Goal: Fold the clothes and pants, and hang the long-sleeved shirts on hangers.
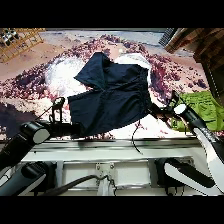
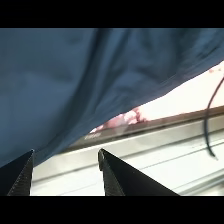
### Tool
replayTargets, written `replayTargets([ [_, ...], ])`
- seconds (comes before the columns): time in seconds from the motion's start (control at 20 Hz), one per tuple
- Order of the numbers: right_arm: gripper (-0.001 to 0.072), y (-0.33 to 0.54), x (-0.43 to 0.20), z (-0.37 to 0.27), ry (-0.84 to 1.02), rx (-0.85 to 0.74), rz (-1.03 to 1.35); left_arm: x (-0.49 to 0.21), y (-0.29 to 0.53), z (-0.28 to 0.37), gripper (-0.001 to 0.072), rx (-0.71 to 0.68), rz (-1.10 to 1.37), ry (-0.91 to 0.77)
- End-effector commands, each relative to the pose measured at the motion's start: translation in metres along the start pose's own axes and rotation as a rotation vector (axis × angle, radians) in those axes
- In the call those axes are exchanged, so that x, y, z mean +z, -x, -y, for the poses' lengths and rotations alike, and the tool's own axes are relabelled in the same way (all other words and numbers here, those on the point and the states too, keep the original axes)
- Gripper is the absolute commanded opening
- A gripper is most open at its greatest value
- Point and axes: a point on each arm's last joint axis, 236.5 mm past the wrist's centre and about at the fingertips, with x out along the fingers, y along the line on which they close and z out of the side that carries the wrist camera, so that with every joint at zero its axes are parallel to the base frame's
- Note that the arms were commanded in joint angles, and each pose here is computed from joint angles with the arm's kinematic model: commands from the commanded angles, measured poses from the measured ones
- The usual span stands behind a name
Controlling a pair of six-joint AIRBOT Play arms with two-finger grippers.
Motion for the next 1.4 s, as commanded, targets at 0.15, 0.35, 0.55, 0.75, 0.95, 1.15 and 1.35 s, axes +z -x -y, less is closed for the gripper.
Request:
replayTargets([
  [0.15, 0.0033, 0.000, -0.005, 0.002, 0.026, -0.009, -0.020, -0.014, -0.007, -0.012, 0.0507, 0.030, -0.044, 0.017],
  [0.35, 0.0032, 0.000, -0.005, 0.002, 0.026, -0.009, -0.022, -0.030, -0.018, -0.025, 0.0593, 0.066, -0.099, 0.030],
  [0.55, 0.0032, 0.000, -0.006, 0.002, 0.026, -0.009, -0.026, -0.057, -0.032, -0.036, 0.0590, 0.072, -0.177, 0.084],
  [0.75, 0.0030, 0.000, -0.006, 0.002, 0.027, -0.009, -0.026, -0.052, -0.042, -0.036, 0.0589, 0.049, -0.131, 0.112],
  [0.95, 0.0030, 0.000, -0.008, 0.003, 0.027, -0.010, -0.033, -0.040, -0.047, -0.033, 0.0589, 0.030, -0.075, 0.171],
  [1.15, 0.0030, 0.000, -0.009, 0.003, 0.028, -0.011, -0.038, -0.046, -0.048, -0.027, 0.0589, 0.007, -0.106, 0.212],
  [1.35, 0.0030, 0.000, -0.010, 0.003, 0.036, -0.012, -0.042, -0.049, -0.047, -0.027, 0.0588, 0.009, -0.120, 0.217],
])
